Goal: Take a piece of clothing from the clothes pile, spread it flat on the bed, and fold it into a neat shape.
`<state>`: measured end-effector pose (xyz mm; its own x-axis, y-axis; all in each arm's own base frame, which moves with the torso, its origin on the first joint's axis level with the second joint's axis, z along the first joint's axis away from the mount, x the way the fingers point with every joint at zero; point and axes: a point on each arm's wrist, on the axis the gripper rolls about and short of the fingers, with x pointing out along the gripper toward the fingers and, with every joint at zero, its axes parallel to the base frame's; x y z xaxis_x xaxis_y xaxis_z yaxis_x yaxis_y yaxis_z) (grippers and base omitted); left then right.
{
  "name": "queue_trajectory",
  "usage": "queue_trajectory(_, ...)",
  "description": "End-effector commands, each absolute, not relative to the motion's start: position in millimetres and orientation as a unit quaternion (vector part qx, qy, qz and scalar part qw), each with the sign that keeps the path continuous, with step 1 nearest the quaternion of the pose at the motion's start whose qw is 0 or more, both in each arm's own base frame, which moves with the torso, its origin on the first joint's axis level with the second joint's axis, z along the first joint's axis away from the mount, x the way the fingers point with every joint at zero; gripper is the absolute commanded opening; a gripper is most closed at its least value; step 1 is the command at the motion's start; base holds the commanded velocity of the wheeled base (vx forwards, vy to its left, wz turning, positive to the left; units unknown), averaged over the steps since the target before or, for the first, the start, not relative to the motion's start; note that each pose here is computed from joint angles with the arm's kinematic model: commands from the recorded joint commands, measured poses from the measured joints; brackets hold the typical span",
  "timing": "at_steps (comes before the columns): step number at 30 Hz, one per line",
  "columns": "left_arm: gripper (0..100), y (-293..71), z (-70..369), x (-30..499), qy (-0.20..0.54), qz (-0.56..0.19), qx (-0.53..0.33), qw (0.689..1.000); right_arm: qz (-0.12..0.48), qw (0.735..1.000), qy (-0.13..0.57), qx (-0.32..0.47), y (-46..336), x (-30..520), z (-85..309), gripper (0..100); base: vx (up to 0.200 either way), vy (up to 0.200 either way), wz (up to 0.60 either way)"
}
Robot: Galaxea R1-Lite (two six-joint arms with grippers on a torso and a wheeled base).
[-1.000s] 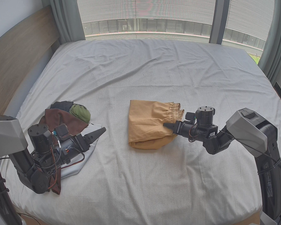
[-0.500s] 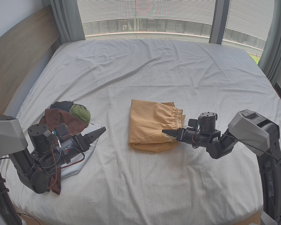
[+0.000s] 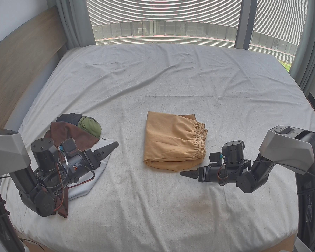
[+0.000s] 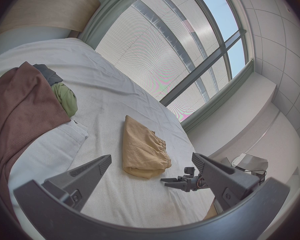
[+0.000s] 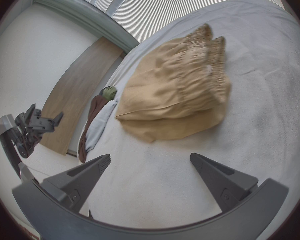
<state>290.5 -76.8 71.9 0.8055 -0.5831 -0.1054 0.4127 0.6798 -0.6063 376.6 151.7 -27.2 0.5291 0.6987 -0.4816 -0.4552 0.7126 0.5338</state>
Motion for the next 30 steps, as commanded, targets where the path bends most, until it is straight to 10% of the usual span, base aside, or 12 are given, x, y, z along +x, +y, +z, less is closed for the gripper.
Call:
queue_trajectory(1, 100, -76.5, 72.4, 290.9, 0.145, -0.275, -0.291, 0.905, 0.375, 0.848, 0.337, 0.163, 171.7, 357.8, -2.0, 100, 0.0, 0.0, 0.0)
queue_trajectory(13, 100, -76.6, 72.7, 291.2, 0.144, -0.275, -0.29, 0.905, 0.433, 0.84, 0.246, 0.215, 195.1, 376.9, 73.5, 100, 0.0, 0.0, 0.0)
queue_trajectory(30, 100, -76.0, 77.4, 290.4, 0.137, -0.277, -0.29, 0.906, 0.357, 0.858, 0.288, 0.229, 157.2, 423.3, -6.5, 100, 0.0, 0.0, 0.0)
